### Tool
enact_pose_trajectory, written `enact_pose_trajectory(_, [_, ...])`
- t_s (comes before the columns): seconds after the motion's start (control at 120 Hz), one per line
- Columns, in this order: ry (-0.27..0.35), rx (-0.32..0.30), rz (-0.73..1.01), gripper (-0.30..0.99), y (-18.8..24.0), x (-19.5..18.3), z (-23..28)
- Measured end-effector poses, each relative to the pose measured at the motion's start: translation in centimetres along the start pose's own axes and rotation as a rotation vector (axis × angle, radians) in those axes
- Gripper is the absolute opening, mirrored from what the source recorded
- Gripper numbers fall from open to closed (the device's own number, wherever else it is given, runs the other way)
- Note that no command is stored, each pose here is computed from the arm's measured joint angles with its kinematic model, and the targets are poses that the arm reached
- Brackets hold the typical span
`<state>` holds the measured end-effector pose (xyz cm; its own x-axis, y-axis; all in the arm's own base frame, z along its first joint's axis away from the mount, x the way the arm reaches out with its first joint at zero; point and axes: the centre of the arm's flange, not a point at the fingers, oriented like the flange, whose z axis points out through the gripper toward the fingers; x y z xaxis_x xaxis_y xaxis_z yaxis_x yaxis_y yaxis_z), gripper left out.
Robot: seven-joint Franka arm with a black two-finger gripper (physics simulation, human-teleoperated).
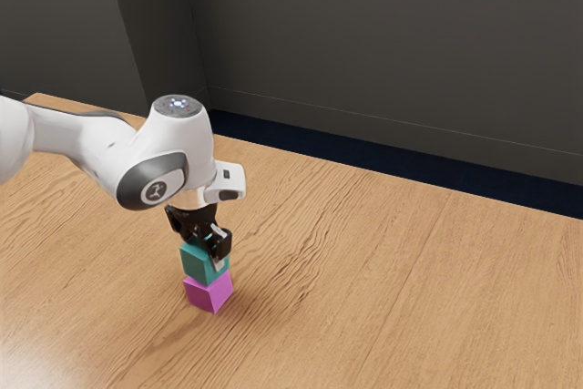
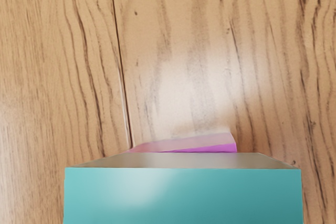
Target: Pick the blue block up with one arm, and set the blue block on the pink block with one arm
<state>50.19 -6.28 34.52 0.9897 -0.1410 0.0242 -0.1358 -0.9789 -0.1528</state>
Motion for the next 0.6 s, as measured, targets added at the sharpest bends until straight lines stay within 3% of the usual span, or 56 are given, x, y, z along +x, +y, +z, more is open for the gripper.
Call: enact_pose_trajectory(0.6, [0.0, -0.001, -0.027, 0.23, -0.48, -0.41, 0.37])
